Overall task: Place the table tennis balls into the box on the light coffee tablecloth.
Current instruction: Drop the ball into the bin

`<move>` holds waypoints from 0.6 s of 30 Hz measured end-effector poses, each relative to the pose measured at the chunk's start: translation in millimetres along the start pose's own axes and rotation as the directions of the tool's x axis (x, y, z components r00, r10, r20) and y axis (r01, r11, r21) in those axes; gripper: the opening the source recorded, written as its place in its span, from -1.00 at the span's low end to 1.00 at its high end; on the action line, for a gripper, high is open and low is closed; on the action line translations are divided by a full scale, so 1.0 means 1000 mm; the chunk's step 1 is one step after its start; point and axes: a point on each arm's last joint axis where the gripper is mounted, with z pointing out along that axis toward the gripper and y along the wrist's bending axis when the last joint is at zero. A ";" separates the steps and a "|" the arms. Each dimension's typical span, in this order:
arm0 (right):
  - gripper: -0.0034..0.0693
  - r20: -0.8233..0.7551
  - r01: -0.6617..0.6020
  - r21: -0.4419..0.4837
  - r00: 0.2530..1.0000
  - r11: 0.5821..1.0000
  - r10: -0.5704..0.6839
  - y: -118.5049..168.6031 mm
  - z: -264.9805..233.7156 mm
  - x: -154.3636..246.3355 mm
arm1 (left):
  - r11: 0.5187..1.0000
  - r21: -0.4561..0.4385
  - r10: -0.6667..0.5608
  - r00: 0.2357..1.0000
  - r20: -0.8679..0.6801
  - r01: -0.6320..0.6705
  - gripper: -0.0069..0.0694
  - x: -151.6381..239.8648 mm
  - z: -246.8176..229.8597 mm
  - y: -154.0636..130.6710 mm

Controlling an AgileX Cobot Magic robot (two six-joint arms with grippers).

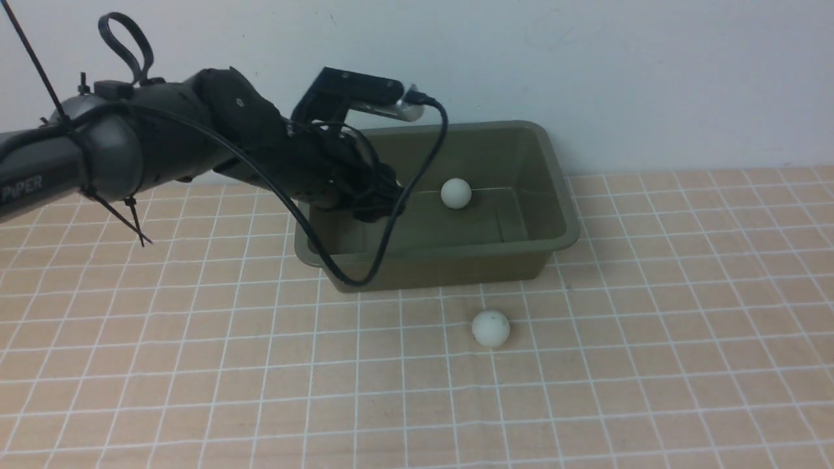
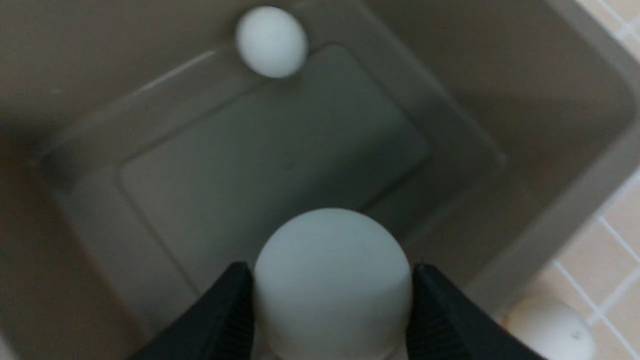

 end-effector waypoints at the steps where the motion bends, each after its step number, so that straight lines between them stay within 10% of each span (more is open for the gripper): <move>1: -0.95 0.000 -0.001 0.000 1.000 1.000 0.001 0.000 0.000 0.000 | 1.000 -0.002 0.000 1.000 -0.003 0.000 0.01 -0.002 0.002 0.008; 10: -0.95 -0.001 -0.002 -0.001 1.000 1.000 0.002 0.000 0.000 0.000 | 0.985 0.166 0.069 0.989 -0.130 -0.047 0.49 -0.025 -0.007 0.010; 18: -0.95 -0.002 -0.003 -0.001 1.000 1.000 0.003 0.000 0.000 0.000 | 0.991 0.137 0.042 0.961 -0.274 -0.004 0.24 -0.051 -0.081 0.003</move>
